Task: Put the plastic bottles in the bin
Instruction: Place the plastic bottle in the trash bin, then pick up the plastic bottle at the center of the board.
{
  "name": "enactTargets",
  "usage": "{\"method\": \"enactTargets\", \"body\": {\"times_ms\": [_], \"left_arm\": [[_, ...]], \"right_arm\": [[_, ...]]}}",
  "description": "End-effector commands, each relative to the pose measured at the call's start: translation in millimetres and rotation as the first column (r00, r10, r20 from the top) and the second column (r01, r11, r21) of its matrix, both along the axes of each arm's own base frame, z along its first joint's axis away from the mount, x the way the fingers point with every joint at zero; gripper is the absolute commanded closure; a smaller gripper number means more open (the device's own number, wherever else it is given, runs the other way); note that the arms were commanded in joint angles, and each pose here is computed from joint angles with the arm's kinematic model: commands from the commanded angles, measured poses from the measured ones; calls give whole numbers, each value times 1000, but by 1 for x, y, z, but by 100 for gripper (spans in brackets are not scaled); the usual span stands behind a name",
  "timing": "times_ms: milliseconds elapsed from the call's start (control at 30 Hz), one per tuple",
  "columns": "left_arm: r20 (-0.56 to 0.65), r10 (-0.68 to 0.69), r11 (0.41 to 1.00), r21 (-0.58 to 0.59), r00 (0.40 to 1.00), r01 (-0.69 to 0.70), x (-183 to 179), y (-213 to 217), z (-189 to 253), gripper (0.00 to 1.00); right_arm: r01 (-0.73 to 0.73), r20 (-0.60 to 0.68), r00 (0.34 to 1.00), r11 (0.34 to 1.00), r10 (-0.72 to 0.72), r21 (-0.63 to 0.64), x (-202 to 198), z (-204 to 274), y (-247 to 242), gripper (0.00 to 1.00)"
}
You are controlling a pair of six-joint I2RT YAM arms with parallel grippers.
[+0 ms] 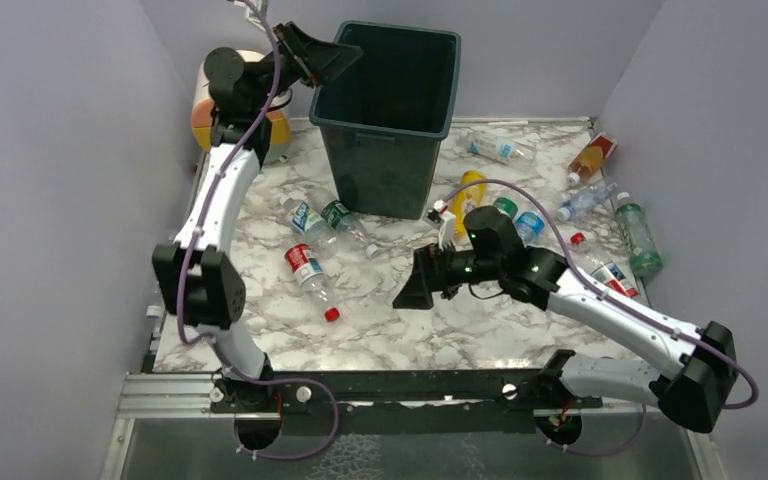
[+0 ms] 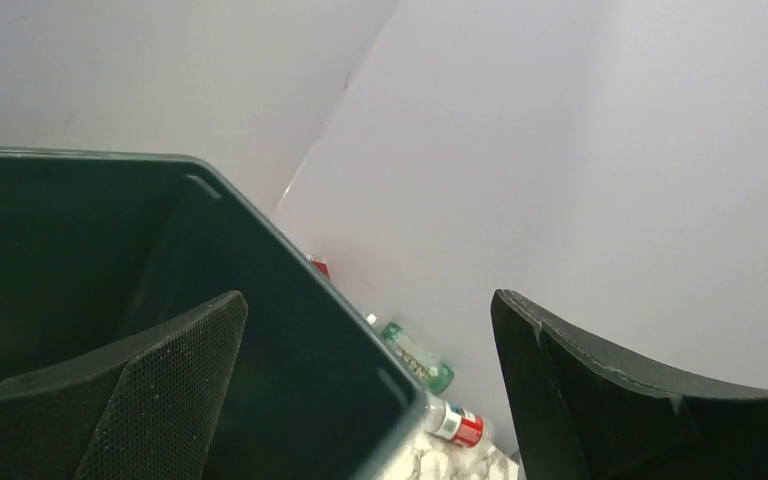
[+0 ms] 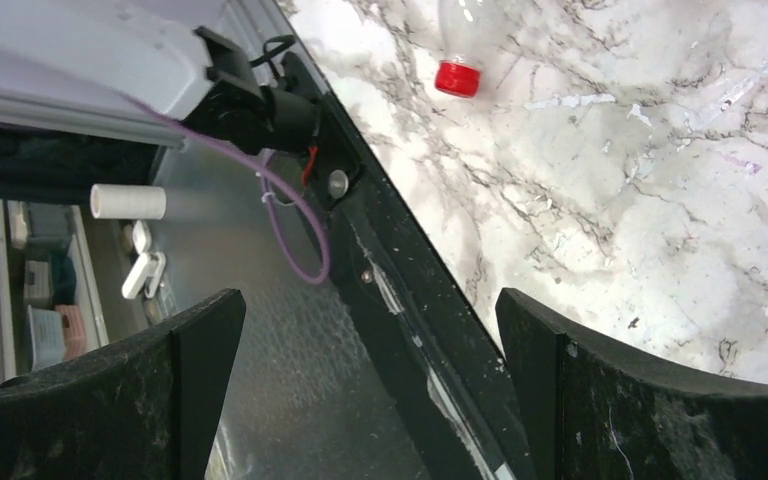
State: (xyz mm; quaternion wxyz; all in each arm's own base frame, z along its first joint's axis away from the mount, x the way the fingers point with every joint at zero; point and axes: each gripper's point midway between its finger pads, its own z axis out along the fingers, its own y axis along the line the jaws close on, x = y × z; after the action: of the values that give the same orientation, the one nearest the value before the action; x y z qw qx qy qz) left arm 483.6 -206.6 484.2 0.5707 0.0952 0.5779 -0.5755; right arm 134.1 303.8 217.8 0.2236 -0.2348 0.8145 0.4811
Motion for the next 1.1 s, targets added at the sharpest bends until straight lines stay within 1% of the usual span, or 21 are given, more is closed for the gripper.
{"method": "enactTargets", "body": {"times_ms": [0, 100, 200, 300, 400, 500, 567, 667, 867, 1033, 1067], "left_arm": [[121, -16, 997, 75, 992, 7, -87, 10, 29, 1], [21, 76, 985, 152, 997, -79, -105, 22, -6, 1], [-95, 184, 961, 227, 978, -159, -123, 37, -54, 1], [-206, 280, 932, 292, 938, -214, -142, 52, -106, 1], [-281, 362, 901, 350, 889, -257, -161, 66, -146, 1], [-330, 431, 869, 402, 840, -288, -177, 79, -175, 1], [-342, 456, 854, 427, 822, -296, -184, 84, -186, 1], [-339, 477, 841, 445, 810, -309, -189, 89, -189, 1], [-352, 490, 835, 453, 797, -313, -197, 92, -199, 1], [-359, 484, 836, 459, 798, -301, -205, 91, -204, 1], [-359, 483, 835, 463, 799, -296, -207, 91, -205, 1]], "right_arm": [[-27, 59, 998, 1000, 27, 0, 17, 1, 21, 0], [-29, 61, 998, 999, 32, -39, 29, -15, 37, 0], [-25, 64, 998, 996, 30, -91, 39, -35, 52, 0], [-15, 77, 997, 992, 25, -122, 46, -51, 68, 0], [6, 97, 995, 986, 10, -168, 53, -69, 83, 0], [10, 100, 995, 979, 10, -203, 55, -90, 99, 0], [9, 105, 994, 976, 14, -216, 55, -100, 111, 0], [7, 113, 993, 973, 20, -230, 54, -112, 129, 0], [33, 156, 988, 971, 4, -238, 60, -120, 159, 0], [82, 189, 981, 964, -34, -255, 74, -132, 175, 0], [107, 207, 977, 957, -51, -268, 80, -139, 184, 0]]}}
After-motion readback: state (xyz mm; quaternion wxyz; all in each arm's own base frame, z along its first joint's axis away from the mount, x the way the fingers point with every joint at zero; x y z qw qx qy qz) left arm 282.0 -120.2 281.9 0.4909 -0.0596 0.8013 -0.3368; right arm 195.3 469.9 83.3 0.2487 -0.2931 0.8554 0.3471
